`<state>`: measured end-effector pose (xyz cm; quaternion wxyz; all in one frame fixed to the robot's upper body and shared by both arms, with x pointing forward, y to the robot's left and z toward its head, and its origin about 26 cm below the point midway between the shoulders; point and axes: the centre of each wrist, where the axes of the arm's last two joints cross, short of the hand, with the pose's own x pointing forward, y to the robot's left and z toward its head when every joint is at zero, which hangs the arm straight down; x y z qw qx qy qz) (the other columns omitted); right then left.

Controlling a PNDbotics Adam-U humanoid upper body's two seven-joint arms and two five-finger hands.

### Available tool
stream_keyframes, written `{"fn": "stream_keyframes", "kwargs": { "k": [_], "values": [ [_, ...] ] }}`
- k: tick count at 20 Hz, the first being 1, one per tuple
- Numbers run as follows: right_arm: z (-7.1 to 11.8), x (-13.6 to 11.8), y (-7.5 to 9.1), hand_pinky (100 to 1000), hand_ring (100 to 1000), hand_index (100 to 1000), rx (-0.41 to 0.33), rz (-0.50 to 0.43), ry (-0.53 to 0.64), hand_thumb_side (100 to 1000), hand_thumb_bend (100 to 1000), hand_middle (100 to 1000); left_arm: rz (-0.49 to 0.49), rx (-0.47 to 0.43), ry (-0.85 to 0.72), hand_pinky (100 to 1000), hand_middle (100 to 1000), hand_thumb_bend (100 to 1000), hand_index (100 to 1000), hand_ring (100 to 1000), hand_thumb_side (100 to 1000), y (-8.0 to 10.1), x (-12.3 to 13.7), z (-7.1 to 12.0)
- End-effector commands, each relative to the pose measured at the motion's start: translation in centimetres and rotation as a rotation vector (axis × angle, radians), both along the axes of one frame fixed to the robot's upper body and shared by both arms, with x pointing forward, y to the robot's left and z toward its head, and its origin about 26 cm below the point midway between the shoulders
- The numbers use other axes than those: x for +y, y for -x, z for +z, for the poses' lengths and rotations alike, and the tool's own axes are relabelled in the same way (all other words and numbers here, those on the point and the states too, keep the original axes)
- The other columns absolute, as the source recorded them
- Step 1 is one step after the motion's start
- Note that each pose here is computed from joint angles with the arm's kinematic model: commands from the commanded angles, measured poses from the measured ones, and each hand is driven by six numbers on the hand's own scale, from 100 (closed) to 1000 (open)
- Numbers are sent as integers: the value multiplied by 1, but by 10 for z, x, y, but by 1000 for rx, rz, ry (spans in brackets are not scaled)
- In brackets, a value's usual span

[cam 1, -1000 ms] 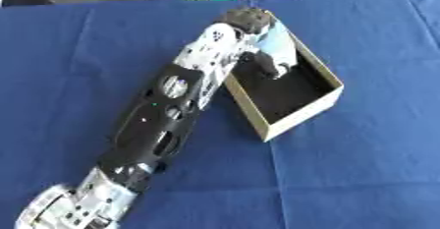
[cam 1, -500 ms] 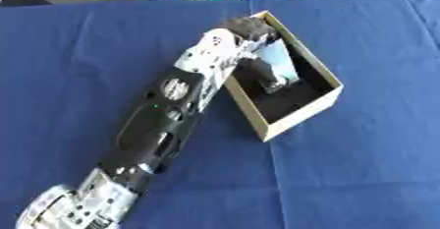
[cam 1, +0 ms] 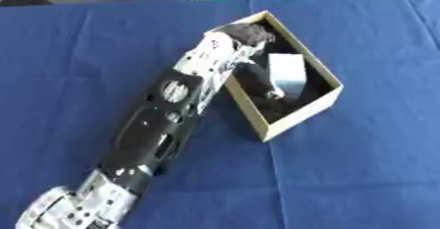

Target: Pick up objects on the table and place them in the box.

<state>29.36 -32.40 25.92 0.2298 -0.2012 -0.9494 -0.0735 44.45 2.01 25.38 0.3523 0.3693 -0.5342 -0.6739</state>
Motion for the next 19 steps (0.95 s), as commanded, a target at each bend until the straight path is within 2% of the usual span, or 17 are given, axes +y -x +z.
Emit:
{"fn": "stream_keyframes", "kwargs": {
  "k": [1,4,5,9,12,15,19],
  "values": [
    [6,-1,3,696,763,800,-15,-4,18,941,100,650,-22,-87,70,907,878,814,971,1000,746,6,2,22],
    [6,-2,3,695,762,799,-17,-11,21,941,100,650,-50,-208,185,884,833,725,943,972,792,15,11,42],
    [6,-3,3,695,762,799,-18,-15,22,941,100,651,-67,-257,244,865,788,677,918,935,818,20,15,52],
    [8,-6,5,695,762,799,-28,-28,23,941,100,652,-147,-435,545,837,742,606,875,878,815,44,42,93],
    [9,-9,5,694,760,798,-36,-36,27,940,100,652,-181,-523,713,812,709,564,850,834,805,60,67,117],
    [10,-11,6,693,759,797,-43,-43,31,941,100,653,-204,-585,818,781,680,519,832,793,785,73,92,131],
    [11,-14,7,692,758,796,-53,-57,32,940,100,654,-182,-669,915,752,646,436,806,752,768,88,128,140]
  ]
}}
